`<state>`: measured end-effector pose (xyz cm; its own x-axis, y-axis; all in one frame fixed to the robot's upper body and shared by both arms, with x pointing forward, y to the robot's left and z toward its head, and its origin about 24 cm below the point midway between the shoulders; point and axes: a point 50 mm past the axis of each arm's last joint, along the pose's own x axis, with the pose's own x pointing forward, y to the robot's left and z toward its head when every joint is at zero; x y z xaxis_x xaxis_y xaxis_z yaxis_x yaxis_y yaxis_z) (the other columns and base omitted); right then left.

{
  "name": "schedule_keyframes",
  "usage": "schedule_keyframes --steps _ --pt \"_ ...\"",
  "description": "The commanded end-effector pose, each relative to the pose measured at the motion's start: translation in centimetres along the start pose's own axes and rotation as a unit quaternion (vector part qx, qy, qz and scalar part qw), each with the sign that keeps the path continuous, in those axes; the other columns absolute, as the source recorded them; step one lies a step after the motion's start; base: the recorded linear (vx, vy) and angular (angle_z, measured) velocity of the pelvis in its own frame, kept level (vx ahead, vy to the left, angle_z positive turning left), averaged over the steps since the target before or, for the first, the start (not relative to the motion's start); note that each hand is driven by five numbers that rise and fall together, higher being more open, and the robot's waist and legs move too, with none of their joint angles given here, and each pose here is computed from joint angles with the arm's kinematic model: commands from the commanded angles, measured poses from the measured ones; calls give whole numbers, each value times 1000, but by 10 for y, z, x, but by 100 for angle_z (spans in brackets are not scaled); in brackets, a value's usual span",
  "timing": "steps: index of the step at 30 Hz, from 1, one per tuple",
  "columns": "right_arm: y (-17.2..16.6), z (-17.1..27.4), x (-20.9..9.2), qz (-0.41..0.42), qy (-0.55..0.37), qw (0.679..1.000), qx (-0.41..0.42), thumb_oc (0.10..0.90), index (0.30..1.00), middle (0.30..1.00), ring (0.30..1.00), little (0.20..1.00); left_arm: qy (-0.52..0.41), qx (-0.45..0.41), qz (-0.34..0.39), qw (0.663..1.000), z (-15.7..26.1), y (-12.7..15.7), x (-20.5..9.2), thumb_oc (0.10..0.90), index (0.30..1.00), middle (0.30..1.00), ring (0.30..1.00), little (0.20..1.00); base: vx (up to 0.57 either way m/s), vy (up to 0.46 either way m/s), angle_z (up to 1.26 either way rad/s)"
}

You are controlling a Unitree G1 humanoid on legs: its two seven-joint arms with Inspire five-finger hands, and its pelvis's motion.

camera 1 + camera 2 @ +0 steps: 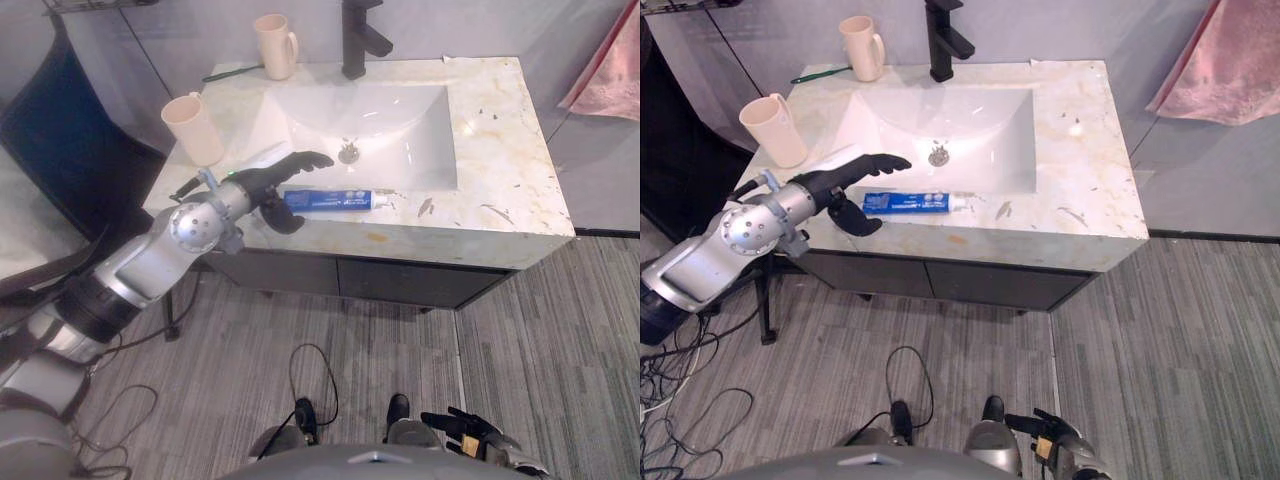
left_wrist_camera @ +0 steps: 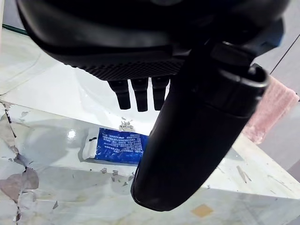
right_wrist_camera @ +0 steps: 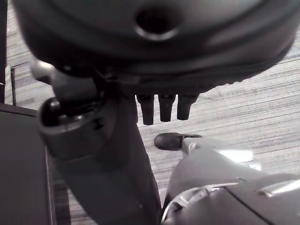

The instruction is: Organize the bathroom.

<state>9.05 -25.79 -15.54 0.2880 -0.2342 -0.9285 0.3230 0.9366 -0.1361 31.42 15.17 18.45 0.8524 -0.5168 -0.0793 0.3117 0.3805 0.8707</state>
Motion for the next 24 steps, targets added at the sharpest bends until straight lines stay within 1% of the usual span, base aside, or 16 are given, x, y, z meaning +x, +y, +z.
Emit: schedule_keyframes --steps 1,5,11,18,24 --pt "-17 -13 -2 -25 26 999 -15 800 900 900 900 900 -88 60 155 982 44 81 -5 800 900 900 900 900 0 0 0" --pt "-18 -15 -2 -28 28 999 -11 800 900 900 900 900 -89 60 154 982 44 79 -4 800 900 900 900 900 0 0 0" --pt "-18 -18 -3 -29 30 999 -4 800 900 900 900 900 -106 55 183 976 48 82 -7 800 900 900 900 900 11 -5 0" --pt "-22 -20 -4 -33 28 999 1 800 900 900 900 900 -116 72 186 973 52 78 -9 800 900 900 900 900 5 2 -1" --pt "-26 -21 -4 -37 27 999 1 800 900 900 900 900 -108 77 171 976 51 72 -6 800 900 900 900 900 16 -3 -4"
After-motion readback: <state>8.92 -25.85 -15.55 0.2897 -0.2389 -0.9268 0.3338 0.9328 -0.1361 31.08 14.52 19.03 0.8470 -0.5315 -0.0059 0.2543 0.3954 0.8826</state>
